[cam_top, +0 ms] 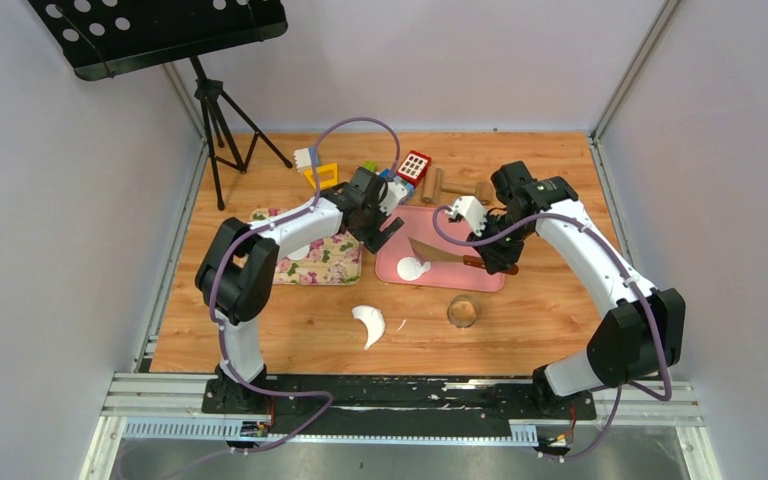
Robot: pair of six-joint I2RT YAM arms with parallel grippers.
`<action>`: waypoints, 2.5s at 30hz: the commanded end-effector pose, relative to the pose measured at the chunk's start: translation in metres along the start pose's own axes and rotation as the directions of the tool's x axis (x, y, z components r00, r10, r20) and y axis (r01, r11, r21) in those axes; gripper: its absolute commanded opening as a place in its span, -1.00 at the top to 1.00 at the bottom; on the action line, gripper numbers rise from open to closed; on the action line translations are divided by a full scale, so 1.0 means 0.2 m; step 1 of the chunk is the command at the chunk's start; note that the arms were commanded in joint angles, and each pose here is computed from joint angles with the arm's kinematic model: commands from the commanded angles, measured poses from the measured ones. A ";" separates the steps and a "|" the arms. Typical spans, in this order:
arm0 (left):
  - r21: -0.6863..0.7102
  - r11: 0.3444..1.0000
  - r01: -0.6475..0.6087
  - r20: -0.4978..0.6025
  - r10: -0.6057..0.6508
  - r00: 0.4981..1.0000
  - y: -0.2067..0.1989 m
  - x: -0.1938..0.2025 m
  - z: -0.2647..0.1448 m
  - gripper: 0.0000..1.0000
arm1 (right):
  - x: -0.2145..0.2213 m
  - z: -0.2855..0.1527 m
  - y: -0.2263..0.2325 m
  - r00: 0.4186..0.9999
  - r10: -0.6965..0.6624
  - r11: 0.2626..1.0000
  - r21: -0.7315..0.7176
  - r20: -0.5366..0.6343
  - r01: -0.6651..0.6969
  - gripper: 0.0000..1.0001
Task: Roll out the dumpling wrappers from the dough
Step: Remove the dumpling wrapper from the work surface, then place the spatula on the work surface.
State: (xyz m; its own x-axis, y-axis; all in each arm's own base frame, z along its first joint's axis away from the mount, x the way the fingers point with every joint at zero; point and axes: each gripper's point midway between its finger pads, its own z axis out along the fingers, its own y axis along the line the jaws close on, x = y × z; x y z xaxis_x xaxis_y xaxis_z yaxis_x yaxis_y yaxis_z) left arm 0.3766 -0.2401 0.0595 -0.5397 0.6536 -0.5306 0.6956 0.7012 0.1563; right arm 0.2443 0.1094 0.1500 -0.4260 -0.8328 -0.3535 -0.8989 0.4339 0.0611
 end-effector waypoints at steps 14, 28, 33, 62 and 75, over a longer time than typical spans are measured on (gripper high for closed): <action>-0.014 1.000 0.020 0.043 -0.019 0.999 0.01 -0.05 -0.01 -0.88 | 0.11 0.14 -0.13 0.995 0.042 0.994 0.109 -0.087 -0.032 1.00; -0.021 1.000 0.018 0.035 -0.017 0.999 0.01 -0.04 -0.01 -0.88 | 0.16 0.09 -0.25 0.989 0.070 0.962 0.271 -0.129 -0.033 1.00; -0.028 0.999 0.014 0.038 -0.013 0.999 0.02 -0.04 -0.02 -0.88 | 0.20 0.04 -0.30 0.981 0.085 0.938 0.345 -0.176 -0.019 1.00; -0.034 0.999 0.015 0.083 -0.012 0.996 0.04 -0.12 -0.10 -0.88 | -0.07 -0.26 -0.08 0.985 0.098 0.976 0.177 0.142 -0.123 1.00; -0.040 0.999 0.019 0.093 -0.015 0.996 0.04 -0.11 -0.12 -0.88 | -0.08 0.04 0.03 0.974 0.138 0.990 -0.041 0.181 -0.132 1.00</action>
State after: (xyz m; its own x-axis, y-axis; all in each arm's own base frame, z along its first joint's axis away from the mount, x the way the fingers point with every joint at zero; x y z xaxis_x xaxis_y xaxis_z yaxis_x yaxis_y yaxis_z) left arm 0.3778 -0.2370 0.0671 -0.5364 0.6448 -0.5446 0.6809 0.7118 0.1722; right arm 0.2380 0.1116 0.1472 -0.5477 -0.7177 -0.4301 -0.8234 0.5537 0.1247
